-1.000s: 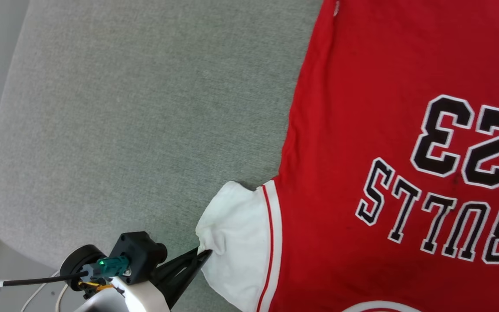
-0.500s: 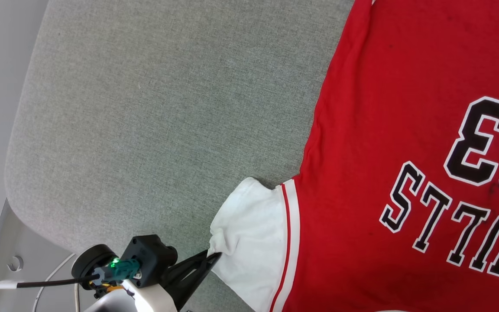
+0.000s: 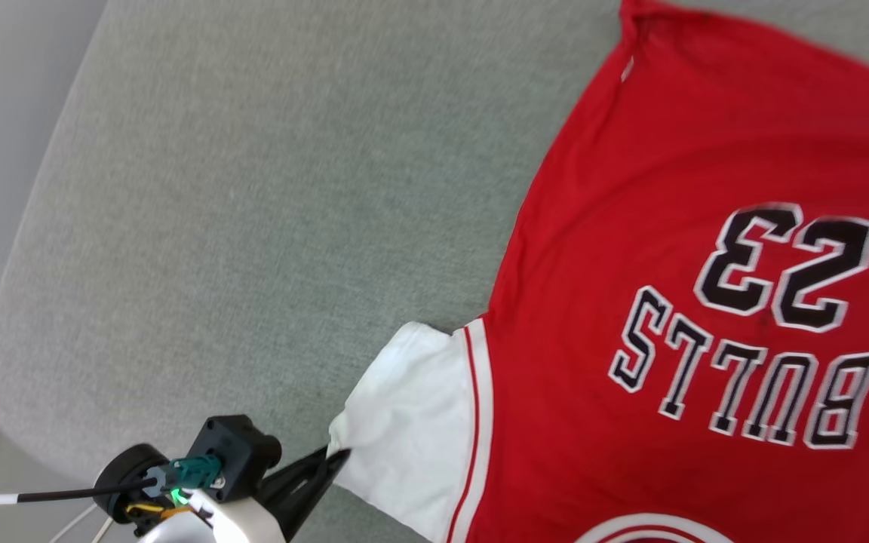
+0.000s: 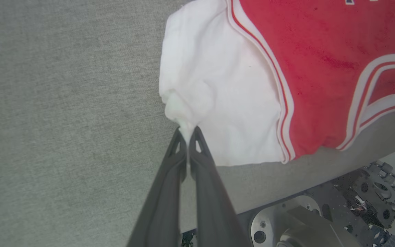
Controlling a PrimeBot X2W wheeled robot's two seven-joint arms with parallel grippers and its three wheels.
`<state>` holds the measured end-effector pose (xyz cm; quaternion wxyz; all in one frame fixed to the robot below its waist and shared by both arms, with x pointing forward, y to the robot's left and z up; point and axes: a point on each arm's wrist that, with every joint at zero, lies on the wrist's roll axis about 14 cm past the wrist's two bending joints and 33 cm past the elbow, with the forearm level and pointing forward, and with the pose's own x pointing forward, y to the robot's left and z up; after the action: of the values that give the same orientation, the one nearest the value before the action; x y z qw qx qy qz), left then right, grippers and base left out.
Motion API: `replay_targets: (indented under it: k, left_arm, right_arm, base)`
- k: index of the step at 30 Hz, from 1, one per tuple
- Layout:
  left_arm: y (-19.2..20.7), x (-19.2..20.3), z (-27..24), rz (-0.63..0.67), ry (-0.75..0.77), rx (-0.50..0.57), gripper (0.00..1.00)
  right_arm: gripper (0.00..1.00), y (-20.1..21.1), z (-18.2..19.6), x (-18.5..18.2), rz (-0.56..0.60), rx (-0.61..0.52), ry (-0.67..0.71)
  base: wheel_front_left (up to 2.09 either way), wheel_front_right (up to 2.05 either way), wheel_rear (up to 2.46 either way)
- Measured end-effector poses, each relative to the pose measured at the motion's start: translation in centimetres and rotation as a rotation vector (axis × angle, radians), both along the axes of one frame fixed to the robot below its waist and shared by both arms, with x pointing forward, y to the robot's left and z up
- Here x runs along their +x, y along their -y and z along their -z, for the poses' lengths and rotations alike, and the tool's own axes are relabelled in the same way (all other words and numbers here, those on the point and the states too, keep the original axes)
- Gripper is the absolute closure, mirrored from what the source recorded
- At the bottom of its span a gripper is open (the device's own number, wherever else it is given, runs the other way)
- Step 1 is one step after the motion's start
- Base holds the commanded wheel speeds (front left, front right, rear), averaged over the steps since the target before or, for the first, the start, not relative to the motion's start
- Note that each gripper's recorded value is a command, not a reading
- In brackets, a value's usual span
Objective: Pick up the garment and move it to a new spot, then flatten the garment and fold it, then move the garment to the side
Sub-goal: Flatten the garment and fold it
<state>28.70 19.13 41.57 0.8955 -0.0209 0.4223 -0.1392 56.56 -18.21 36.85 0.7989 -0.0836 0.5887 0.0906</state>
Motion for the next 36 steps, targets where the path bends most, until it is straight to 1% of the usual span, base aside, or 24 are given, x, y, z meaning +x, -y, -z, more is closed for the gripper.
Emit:
replay_targets:
  k: [3, 7, 9, 11, 15, 20, 26, 29, 31, 32, 33, 34, 36]
  left_arm:
    - [0.3, -0.4, -0.7, -0.004, 0.021, -0.016, 1.0]
    - [0.2, -1.3, -1.3, -0.001, 0.035, -0.011, 1.0]
    - [0.5, -1.6, -1.6, 0.003, 0.044, -0.022, 1.0]
    - [0.5, -1.9, -1.8, 0.015, 0.055, -0.011, 1.0]
    - [1.6, -2.0, -2.2, 0.028, 0.086, -0.047, 1.0]
    - [2.9, -1.8, -2.8, 0.06, 0.113, -0.07, 1.0]
    - [3.3, -1.6, -2.9, 0.078, 0.128, -0.077, 1.0]
    - [3.6, -1.5, -2.9, 0.081, 0.138, -0.083, 1.0]
    - [3.9, -1.5, -3.0, 0.078, 0.14, -0.099, 1.0]
    - [4.0, -1.6, -2.9, 0.081, 0.139, -0.101, 1.0]
    - [4.0, -1.6, -2.9, 0.081, 0.136, -0.102, 1.0]
    - [3.9, -1.8, -2.8, 0.08, 0.133, -0.101, 1.0]
    - [3.9, -1.8, -2.8, 0.077, 0.133, -0.1, 1.0]
  right_arm:
    - [1.0, 1.1, -0.7, -2.7, 0.025, 0.027, -0.009]
    - [1.0, 1.9, -1.8, -6.9, 0.024, 0.048, -0.015]
    - [1.0, 2.9, -2.7, -8.8, 0.038, 0.059, 0.01]
    - [1.0, 3.7, -3.6, -10.6, 0.054, 0.075, 0.041]
    - [1.0, 5.2, -4.2, -15.5, 0.099, 0.115, 0.056]
    - [1.0, 6.4, -4.2, -21.1, 0.17, 0.149, 0.056]
    - [1.0, 6.5, -2.5, -26.9, 0.232, 0.166, -0.007]
    - [1.0, 6.4, -1.6, -28.7, 0.251, 0.173, -0.034]
    - [1.0, 6.5, -1.3, -29.0, 0.253, 0.169, -0.028]
    - [0.91, 6.5, -1.4, -28.7, 0.251, 0.17, -0.01]
    - [0.2, 6.5, -1.4, -28.4, 0.243, 0.168, 0.005]
    - [0.0, 6.4, -1.5, -28.1, 0.237, 0.17, 0.02]
    - [0.0, 6.2, -1.8, -27.5, 0.216, 0.18, 0.031]
  base:
    - [0.0, 0.0, 0.0]
    - [0.0, 0.0, 0.0]
    - [0.0, 0.0, 0.0]
    - [0.0, 0.0, 0.0]
    - [0.0, 0.0, 0.0]
    - [0.0, 0.0, 0.0]
    - [0.0, 0.0, 0.0]
    - [0.0, 0.0, 0.0]
    - [0.0, 0.0, 0.0]
    - [0.0, 0.0, 0.0]
    - [0.0, 0.0, 0.0]
    - [0.0, 0.0, 0.0]
    - [0.0, 0.0, 0.0]
